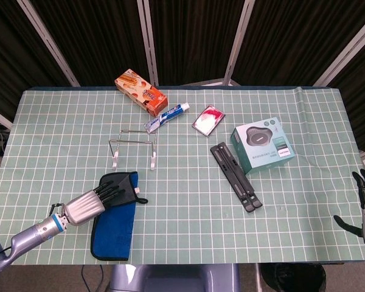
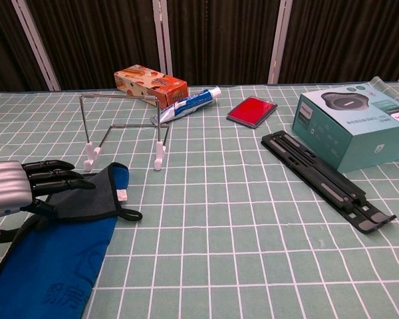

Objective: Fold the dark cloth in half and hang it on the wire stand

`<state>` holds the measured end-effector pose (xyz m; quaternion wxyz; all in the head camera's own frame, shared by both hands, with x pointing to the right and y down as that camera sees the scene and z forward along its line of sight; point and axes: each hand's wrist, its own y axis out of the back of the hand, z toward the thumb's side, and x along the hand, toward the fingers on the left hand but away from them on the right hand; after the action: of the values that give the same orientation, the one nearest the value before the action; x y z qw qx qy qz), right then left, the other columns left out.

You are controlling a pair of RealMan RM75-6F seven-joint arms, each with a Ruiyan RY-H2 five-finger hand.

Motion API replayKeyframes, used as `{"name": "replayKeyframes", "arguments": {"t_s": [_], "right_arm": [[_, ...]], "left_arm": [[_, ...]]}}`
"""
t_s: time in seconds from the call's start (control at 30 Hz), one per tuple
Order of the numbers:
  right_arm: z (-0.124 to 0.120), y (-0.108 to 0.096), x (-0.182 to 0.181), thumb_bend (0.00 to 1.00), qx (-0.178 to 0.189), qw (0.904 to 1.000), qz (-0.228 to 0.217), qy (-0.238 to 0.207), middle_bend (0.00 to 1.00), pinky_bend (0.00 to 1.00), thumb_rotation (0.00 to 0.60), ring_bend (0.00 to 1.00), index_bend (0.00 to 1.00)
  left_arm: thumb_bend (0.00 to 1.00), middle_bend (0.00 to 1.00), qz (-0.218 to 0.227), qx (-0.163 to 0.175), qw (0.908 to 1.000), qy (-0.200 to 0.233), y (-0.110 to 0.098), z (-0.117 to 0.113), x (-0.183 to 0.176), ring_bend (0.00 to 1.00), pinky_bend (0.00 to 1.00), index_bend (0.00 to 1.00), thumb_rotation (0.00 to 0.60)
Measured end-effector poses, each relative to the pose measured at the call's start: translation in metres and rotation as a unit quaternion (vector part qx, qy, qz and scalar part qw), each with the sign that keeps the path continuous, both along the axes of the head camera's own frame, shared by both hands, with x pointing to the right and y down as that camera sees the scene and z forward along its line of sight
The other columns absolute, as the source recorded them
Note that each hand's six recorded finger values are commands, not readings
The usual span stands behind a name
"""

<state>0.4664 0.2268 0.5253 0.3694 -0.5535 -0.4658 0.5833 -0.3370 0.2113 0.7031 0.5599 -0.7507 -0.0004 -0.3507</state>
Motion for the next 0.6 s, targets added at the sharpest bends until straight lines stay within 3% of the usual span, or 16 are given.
{"name": "replayKeyframes", "arguments": {"t_s": [0.07,0.13,0.2,0.3,0.6], "right_arm": [[0.000,0.000,0.000,0.00,0.000,1.0000,0.000,0.000,0.00,0.00,0.600,0.00,0.00],[0.000,0.000,0.000,0.00,0.000,1.0000,-0.001,0.000,0.00,0.00,0.600,0.00,0.00],[0.000,0.000,-0.001,0.00,0.000,1.0000,-0.001,0.000,0.00,0.00,0.600,0.00,0.00],[0.000,0.000,-0.001,0.00,0.000,1.0000,-0.002,0.000,0.00,0.00,0.600,0.00,0.00],[-0.001,0.001,-0.003,0.00,0.000,1.0000,-0.004,-0.003,0.00,0.00,0.600,0.00,0.00]], "left_arm": [[0.52,0.00,-0.002,0.000,1.0000,-0.003,0.000,0.001,-0.002,0.00,0.00,0.38,0.600],[0.47,0.00,-0.003,0.001,1.0000,-0.006,-0.001,0.001,-0.003,0.00,0.00,0.15,0.600],[0.33,0.00,-0.007,0.003,0.9999,-0.009,-0.002,0.001,-0.005,0.00,0.00,0.01,0.600],[0.21,0.00,-0.014,0.004,0.9999,-0.009,-0.004,-0.001,-0.007,0.00,0.00,0.00,0.600],[0.20,0.00,-0.051,0.010,0.9983,0.025,-0.020,-0.024,-0.014,0.00,0.00,0.00,0.600]]}}
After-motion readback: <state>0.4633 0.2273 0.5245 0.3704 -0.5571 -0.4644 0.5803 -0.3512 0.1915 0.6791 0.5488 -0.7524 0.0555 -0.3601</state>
